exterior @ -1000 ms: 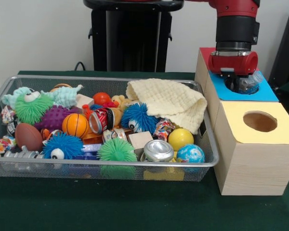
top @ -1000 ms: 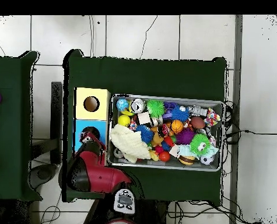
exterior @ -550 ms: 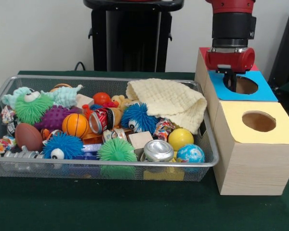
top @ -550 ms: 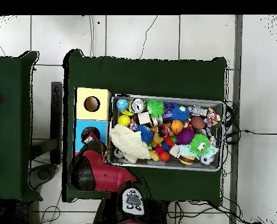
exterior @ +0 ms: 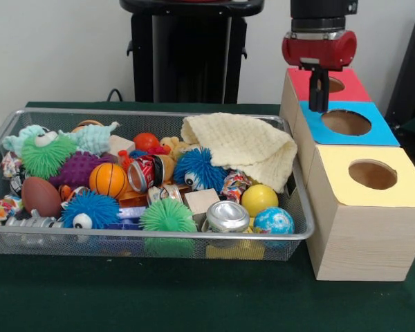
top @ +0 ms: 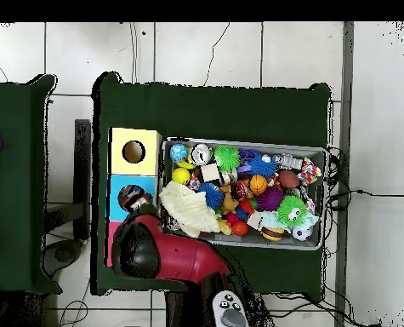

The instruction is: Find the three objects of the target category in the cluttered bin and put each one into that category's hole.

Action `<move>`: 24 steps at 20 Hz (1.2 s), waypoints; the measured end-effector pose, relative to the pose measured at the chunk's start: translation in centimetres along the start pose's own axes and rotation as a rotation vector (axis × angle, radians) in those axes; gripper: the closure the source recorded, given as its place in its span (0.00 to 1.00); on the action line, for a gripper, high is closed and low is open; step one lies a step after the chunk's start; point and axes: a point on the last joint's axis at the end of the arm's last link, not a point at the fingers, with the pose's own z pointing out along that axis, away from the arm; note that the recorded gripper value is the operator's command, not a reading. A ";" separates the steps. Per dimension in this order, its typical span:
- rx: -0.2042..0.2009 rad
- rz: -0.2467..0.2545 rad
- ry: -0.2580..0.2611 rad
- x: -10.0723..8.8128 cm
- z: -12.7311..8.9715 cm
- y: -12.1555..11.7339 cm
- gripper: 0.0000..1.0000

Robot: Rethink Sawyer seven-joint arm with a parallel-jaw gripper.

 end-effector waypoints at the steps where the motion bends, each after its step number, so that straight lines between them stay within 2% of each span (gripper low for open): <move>1: -0.002 0.004 -0.005 -0.4 -0.2 -0.1 1.00; 5: -0.009 0.023 -0.027 -2.2 -1.1 -0.6 1.00; 9: -0.016 0.027 -0.037 -2.8 -1.6 -0.6 1.00; 13: -0.016 -0.011 -0.043 -2.9 -1.5 -1.1 1.00; 16: -0.015 -0.049 -0.051 -3.8 -1.2 -1.7 1.00; 18: -0.007 -0.101 -0.062 -5.8 -0.7 -2.6 1.00; 21: 0.009 -0.132 -0.064 -7.5 -0.4 -3.4 1.00; 24: 0.058 -0.172 -0.059 -11.6 -0.5 -5.3 1.00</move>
